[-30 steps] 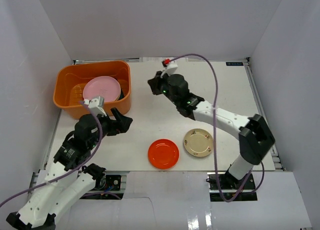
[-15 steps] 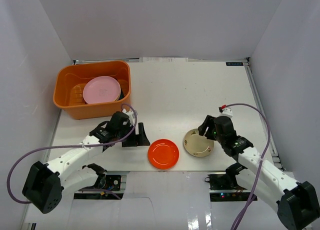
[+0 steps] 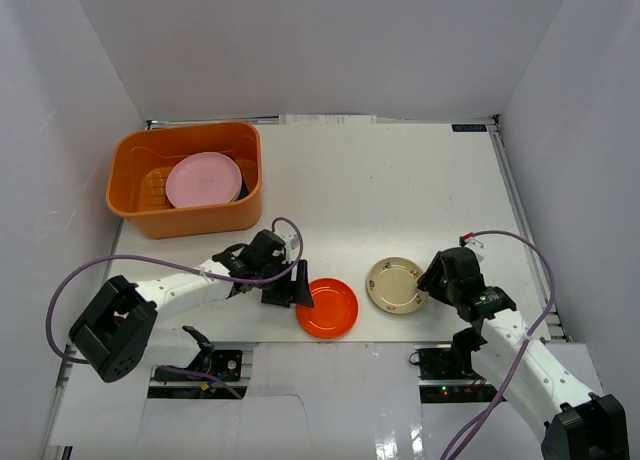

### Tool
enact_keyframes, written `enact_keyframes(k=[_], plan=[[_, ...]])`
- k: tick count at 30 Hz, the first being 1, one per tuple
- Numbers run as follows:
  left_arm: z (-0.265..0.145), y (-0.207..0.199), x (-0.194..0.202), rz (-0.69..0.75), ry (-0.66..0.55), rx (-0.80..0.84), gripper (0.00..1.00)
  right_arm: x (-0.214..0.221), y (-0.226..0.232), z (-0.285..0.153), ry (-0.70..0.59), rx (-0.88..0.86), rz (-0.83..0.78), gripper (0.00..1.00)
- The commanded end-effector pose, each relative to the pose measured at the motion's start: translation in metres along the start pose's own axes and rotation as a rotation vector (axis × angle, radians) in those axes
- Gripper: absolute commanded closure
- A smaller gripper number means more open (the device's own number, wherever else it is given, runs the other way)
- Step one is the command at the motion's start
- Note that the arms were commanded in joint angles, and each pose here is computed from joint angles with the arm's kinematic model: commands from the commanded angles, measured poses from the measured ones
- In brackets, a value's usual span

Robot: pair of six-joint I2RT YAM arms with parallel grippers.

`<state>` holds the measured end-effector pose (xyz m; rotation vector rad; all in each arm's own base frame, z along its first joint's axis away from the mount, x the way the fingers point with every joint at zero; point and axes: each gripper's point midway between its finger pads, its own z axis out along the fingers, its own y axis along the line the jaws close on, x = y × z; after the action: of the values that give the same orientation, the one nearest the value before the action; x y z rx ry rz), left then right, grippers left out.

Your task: Place the plates into the plastic bin on the countertop

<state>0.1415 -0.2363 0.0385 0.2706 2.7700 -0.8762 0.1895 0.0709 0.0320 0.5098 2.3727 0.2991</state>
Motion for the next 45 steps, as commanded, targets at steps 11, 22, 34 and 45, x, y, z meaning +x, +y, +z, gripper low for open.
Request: enact_keyframes(k=[11,22,34,45], plan=[[0.02,0.008,-0.012,0.037,-0.019,-0.051,0.83,0.039,0.001,0.01,0.131,-0.062,0.041,0.72],[-0.05,-0.038,-0.09,0.1,-0.342,-0.021,1.0,-0.02,0.035,-0.005,-0.069,-0.163,0.037,0.92],[-0.242,0.009,-0.261,-0.076,-0.943,-0.162,1.0,-0.09,0.098,-0.037,-0.281,-0.392,-0.052,0.92],[-0.302,0.175,-0.286,-0.476,-1.139,-0.541,1.0,-0.107,0.182,-0.049,-0.225,-0.617,-0.178,0.92]])
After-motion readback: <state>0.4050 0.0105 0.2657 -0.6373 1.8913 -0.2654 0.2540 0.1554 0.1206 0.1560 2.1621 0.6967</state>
